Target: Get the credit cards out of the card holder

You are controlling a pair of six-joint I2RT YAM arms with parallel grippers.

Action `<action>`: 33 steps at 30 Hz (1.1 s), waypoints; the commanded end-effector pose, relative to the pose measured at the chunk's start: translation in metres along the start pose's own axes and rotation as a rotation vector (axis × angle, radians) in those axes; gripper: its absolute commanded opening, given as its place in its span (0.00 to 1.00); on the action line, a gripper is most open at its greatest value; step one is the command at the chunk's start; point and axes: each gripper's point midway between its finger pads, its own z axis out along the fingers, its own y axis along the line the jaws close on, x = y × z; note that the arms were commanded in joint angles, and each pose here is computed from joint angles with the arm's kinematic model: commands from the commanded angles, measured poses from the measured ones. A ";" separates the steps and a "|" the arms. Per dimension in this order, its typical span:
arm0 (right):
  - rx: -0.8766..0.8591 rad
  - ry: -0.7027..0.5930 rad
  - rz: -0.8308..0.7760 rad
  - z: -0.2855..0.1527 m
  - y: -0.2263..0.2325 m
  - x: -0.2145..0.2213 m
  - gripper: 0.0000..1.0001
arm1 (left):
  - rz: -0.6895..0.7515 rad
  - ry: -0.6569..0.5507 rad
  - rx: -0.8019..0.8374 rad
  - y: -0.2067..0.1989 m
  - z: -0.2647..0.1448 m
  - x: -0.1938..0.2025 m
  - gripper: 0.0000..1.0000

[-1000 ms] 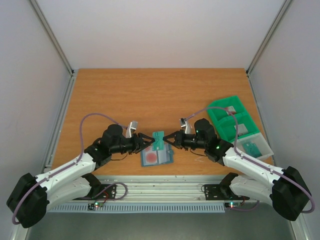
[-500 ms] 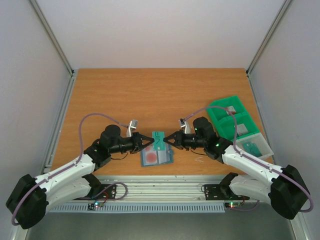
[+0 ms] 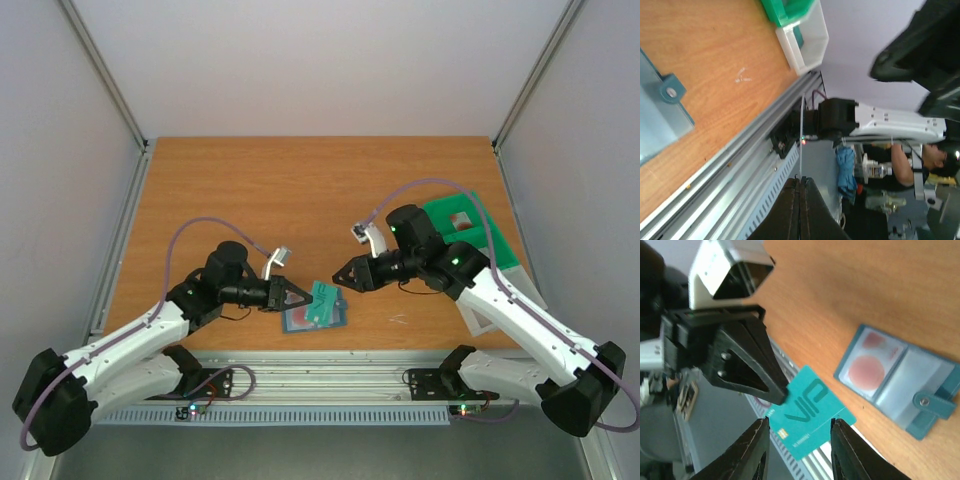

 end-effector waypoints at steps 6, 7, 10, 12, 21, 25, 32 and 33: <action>-0.096 0.233 -0.025 0.013 0.005 0.037 0.33 | 0.094 0.174 0.118 -0.028 -0.002 0.031 0.00; -0.109 0.240 -0.028 0.014 0.007 0.038 0.33 | 0.098 0.175 0.125 -0.030 -0.003 0.032 0.00; -0.161 0.262 -0.034 0.016 0.013 0.041 0.34 | 0.109 0.181 0.137 -0.033 -0.005 0.035 0.01; -0.160 0.273 -0.028 0.019 0.013 0.042 0.35 | 0.117 0.180 0.140 -0.034 -0.006 0.036 0.00; -0.193 0.326 -0.049 0.030 0.020 0.051 0.33 | 0.153 0.177 0.183 -0.045 -0.012 0.041 0.00; -0.224 0.324 -0.058 0.028 0.024 0.053 0.17 | 0.148 0.179 0.174 -0.041 -0.009 0.039 0.01; -0.262 0.274 -0.056 0.025 0.029 0.052 0.01 | 0.121 0.166 0.130 -0.035 -0.003 0.031 0.15; -0.265 0.270 -0.046 0.027 0.029 0.052 0.01 | 0.117 0.156 0.114 -0.033 -0.003 0.029 0.27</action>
